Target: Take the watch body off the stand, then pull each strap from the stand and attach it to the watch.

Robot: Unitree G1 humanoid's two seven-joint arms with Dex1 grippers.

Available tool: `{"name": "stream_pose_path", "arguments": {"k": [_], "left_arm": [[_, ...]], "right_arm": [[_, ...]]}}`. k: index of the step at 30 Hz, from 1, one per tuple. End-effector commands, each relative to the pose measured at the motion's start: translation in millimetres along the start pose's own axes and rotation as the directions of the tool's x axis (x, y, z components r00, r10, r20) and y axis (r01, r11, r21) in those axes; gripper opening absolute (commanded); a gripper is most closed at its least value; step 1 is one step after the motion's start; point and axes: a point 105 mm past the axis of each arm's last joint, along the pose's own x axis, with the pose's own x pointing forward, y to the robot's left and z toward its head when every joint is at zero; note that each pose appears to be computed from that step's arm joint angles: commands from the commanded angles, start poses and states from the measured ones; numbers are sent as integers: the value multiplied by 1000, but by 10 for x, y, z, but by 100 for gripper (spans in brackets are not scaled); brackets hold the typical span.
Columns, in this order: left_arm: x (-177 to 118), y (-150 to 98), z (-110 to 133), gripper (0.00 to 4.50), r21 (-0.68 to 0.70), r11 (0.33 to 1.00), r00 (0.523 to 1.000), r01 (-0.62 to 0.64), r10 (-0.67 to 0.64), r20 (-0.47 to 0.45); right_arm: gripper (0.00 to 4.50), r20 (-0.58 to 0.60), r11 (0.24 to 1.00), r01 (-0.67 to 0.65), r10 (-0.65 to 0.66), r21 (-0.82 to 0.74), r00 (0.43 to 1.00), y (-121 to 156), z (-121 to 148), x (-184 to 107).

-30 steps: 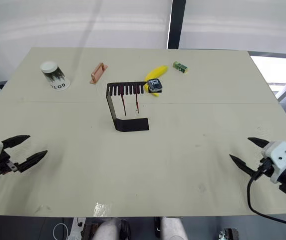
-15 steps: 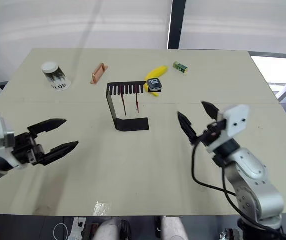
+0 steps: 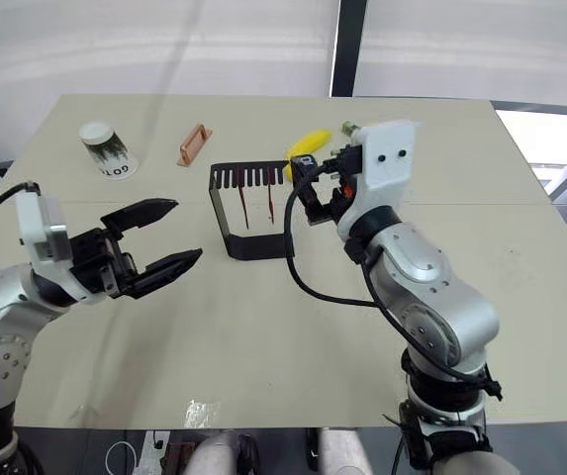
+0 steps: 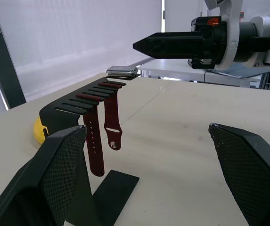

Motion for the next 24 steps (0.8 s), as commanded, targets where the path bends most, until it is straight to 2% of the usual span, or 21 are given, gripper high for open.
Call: {"name": "stream_pose_path", "arguments": {"k": [1, 6, 24], "left_arm": [[72, -48, 109, 447, 79, 997, 1000, 10, -12, 27], [144, -30, 166, 447, 106, 994, 998, -8, 1, 68], [180, -117, 123, 447, 104, 995, 998, -1, -6, 68]], "right_arm": [[450, 6, 999, 26, -26, -27, 1000, 5, 51, 33], [450, -3, 999, 19, -19, -39, 1000, 45, 31, 134], [450, -26, 999, -23, 22, -26, 999, 93, -23, 298]]}}
